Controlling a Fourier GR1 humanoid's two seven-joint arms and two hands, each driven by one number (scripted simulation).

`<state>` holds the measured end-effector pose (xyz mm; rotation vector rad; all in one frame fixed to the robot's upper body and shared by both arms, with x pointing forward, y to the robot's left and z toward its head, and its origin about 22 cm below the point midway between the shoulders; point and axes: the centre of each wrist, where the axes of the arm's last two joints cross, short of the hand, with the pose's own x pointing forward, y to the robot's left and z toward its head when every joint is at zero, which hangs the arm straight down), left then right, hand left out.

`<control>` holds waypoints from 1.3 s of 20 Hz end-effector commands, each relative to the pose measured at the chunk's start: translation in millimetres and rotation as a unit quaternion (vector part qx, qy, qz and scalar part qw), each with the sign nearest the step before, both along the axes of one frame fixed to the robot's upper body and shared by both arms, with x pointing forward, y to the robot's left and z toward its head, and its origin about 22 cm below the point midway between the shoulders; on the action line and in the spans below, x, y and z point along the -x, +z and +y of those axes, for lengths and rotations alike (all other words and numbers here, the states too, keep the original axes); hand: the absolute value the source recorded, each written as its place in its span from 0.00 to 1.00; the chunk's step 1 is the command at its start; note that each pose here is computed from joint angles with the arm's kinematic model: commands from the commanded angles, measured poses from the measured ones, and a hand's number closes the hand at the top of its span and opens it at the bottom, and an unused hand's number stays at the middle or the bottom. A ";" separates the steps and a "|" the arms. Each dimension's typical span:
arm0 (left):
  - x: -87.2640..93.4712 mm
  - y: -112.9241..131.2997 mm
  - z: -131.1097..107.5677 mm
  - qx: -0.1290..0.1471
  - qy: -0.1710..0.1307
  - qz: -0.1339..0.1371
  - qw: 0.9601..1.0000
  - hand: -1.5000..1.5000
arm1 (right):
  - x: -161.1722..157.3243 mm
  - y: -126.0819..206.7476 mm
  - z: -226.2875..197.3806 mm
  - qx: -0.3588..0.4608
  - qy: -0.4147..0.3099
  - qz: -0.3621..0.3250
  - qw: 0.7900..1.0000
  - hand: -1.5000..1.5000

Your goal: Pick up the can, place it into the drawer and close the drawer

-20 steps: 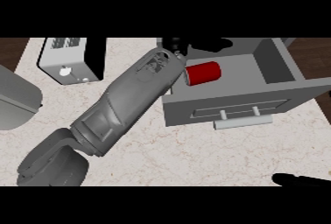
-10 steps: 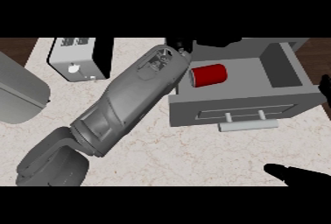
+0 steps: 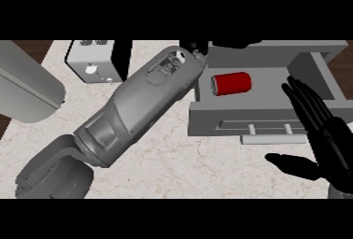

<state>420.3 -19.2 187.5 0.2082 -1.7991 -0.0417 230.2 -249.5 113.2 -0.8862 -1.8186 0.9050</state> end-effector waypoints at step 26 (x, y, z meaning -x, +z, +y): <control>10.1 43.8 112.2 -0.006 0.017 0.020 1.000 0.00 | -127.5 -119.1 19.5 0.102 -0.120 -0.012 0.987 0.00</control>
